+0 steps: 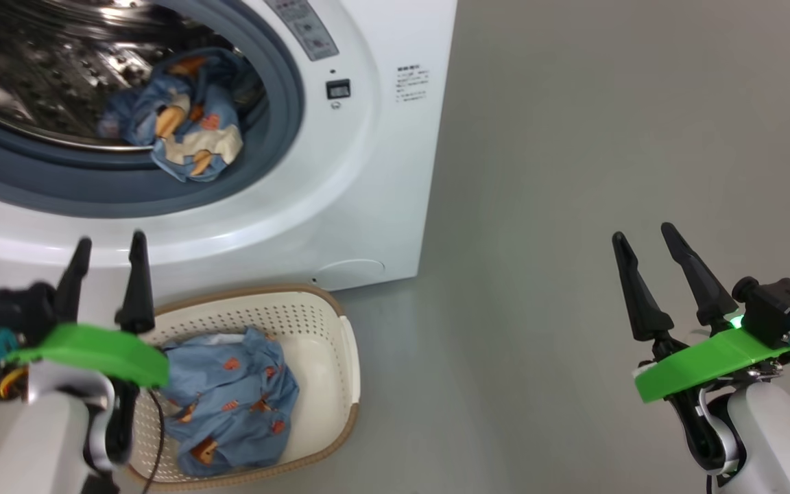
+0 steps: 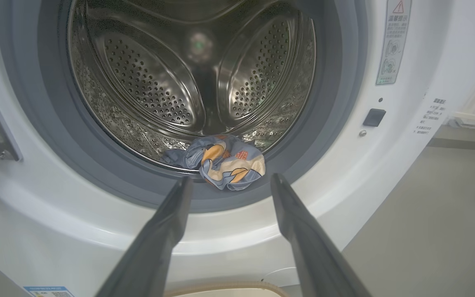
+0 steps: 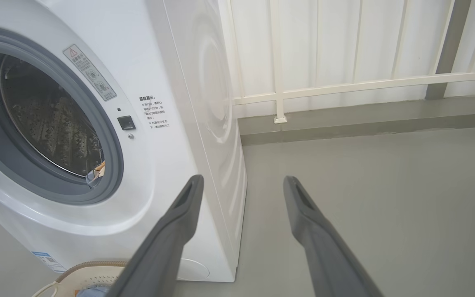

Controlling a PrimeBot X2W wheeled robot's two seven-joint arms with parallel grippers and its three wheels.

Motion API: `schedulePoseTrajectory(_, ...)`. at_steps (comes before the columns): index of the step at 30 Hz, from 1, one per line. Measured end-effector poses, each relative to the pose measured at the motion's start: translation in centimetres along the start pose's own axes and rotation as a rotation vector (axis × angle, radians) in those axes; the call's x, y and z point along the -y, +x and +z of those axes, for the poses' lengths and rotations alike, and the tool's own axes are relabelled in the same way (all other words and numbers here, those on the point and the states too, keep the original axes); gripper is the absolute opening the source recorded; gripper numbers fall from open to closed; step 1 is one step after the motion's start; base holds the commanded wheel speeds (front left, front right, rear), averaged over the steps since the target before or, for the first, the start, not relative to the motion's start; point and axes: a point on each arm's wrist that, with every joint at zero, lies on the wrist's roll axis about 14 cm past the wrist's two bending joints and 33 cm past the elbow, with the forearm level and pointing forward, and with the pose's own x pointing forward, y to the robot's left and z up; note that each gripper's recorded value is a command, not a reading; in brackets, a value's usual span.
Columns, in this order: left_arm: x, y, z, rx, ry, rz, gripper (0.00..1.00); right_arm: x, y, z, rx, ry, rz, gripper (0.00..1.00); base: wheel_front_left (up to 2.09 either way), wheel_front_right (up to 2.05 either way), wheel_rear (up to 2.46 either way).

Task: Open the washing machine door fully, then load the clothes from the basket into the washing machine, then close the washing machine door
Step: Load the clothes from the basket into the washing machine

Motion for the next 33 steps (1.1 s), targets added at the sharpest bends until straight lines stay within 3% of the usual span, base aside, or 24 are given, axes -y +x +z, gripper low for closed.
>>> schedulePoseTrajectory(20, -0.4, 11.1, -2.1, -0.209, -0.047, -0.059, 1.00, 3.4, 0.6, -1.3, -0.016, 0.017, -0.122, 1.00, 0.00, 0.00, 0.00)
schedulePoseTrajectory(33, 1.3, 16.1, -7.0, -0.490, -0.120, -0.093, 1.00, 6.4, -1.0, -2.4, -0.051, 0.008, -0.237, 1.00, 0.00, 0.00, 0.00)
